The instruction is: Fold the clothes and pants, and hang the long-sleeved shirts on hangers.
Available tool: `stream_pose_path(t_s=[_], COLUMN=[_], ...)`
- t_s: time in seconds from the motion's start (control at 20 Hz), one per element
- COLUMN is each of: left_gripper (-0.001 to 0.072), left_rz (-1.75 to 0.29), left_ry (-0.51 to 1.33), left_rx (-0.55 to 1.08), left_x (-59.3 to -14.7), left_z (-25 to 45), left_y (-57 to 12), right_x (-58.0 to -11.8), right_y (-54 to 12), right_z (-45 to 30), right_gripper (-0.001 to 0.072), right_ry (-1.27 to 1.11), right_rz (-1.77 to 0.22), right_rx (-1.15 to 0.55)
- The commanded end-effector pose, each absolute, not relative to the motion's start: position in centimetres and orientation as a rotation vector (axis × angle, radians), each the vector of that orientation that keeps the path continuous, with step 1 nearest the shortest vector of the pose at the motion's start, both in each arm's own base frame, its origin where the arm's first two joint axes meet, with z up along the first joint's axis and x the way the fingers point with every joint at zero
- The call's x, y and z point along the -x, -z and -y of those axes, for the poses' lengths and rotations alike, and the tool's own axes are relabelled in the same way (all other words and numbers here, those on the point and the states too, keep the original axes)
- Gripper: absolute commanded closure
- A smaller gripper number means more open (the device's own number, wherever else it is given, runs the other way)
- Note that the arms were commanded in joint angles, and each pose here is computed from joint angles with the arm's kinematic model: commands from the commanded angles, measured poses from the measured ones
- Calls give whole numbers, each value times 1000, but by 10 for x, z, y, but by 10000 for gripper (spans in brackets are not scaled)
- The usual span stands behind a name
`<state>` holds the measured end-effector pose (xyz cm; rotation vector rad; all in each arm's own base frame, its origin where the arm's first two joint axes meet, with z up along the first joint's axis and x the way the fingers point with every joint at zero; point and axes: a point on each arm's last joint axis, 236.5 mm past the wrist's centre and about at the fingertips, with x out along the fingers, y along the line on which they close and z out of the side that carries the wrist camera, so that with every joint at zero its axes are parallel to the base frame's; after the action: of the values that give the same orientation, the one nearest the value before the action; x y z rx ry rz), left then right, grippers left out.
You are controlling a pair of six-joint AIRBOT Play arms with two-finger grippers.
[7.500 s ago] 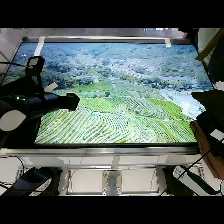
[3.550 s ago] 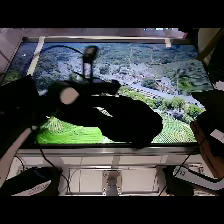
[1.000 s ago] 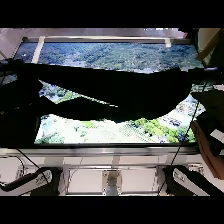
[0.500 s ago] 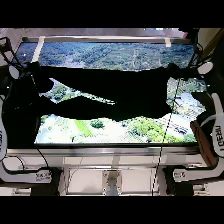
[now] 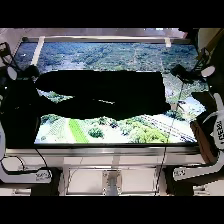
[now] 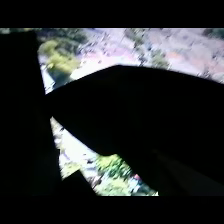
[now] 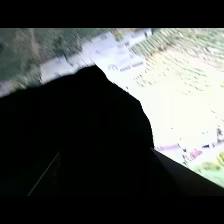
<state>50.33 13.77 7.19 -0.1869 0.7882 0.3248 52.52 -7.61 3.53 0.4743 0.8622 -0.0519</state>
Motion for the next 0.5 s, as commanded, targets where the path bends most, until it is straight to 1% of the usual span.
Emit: stream_pose_path(t_s=[0.0,0.05,0.15,0.25,0.3,0.45], left_gripper=[64,64,64,65,65,65], left_rz=[-1035,-1060,-1104,-1123,-1135,-1199], left_ry=[-425,-438,-426,-395,-383,-372], left_rx=[216,240,282,317,343,411], left_x=[-417,-397,-368,-364,-368,-370], left_z=[-162,-161,-148,-133,-127,-117], left_y=[-45,-32,2,31,41,74], right_x=[-434,-422,-417,-421,-421,-405], right_y=[-5,5,27,47,57,84], right_z=[88,89,83,68,60,33], right_gripper=[127,127,126,126,126,126], right_ry=[-45,-61,-54,-56,-72,-159], right_rz=[-1214,-1255,-1261,-1233,-1234,-1332], right_rx=[-393,-397,-441,-485,-475,-454])
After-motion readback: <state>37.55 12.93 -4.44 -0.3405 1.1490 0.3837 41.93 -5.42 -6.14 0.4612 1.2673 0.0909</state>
